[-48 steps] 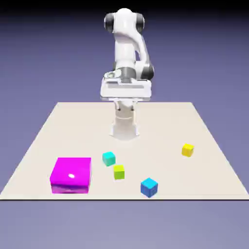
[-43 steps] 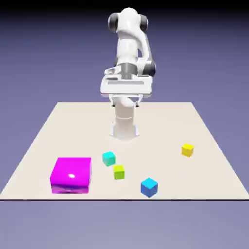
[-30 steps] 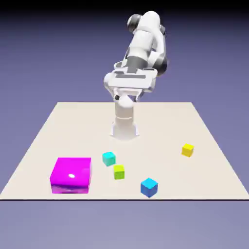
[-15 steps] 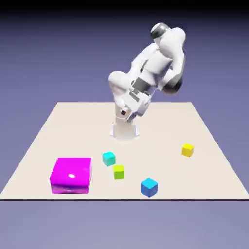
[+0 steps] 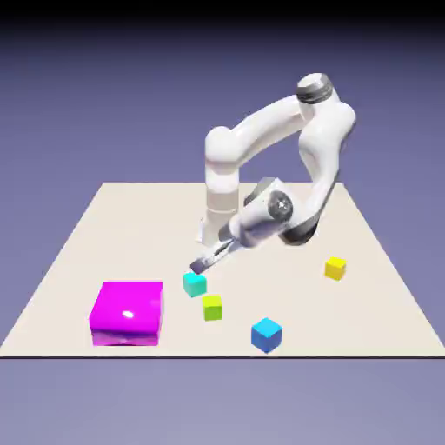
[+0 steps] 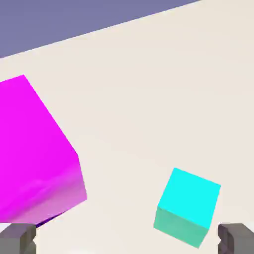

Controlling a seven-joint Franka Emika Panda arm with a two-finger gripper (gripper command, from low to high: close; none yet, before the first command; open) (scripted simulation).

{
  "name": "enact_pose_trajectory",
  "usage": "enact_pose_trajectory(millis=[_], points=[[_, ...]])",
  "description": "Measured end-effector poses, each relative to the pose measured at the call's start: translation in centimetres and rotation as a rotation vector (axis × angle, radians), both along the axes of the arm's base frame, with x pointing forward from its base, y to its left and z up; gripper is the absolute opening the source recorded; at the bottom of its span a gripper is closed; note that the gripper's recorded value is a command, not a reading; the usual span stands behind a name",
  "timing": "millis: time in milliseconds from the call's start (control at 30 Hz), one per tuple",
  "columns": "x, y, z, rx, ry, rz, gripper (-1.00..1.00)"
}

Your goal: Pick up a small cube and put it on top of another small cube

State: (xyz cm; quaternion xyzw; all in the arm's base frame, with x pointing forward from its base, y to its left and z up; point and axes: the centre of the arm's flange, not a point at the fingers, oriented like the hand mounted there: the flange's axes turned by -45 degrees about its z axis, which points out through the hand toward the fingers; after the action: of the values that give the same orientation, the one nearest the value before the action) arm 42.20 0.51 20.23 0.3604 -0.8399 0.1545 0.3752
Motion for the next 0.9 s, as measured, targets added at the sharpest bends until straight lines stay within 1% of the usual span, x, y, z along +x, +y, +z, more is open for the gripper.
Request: enact_pose_trajectory(millis=[167,200,300,333,400,500,733,900], points=[[-2.8,-2.4,-7.2,-0.095,0.105,-0.281,0.0],[-2.8,-2.4,-7.2,-0.096,0.105,-0.281,0.0],[-5.8,-4.2,-11.3,-0.096,0.105,-0.281,0.0],[-6.4,-4.4,-12.0,-0.097,0.104,-0.281,-1.0],[-6.4,-4.4,-11.9,-0.097,0.104,-0.281,-1.0],[-3.2,-2.7,-7.9,-0.096,0.105,-0.28,-1.0],[4.0,5.6,-2.0,-0.091,0.054,-0.133,-1.0],[7.8,12.3,2.5,-0.102,0.012,-0.034,-1.0]])
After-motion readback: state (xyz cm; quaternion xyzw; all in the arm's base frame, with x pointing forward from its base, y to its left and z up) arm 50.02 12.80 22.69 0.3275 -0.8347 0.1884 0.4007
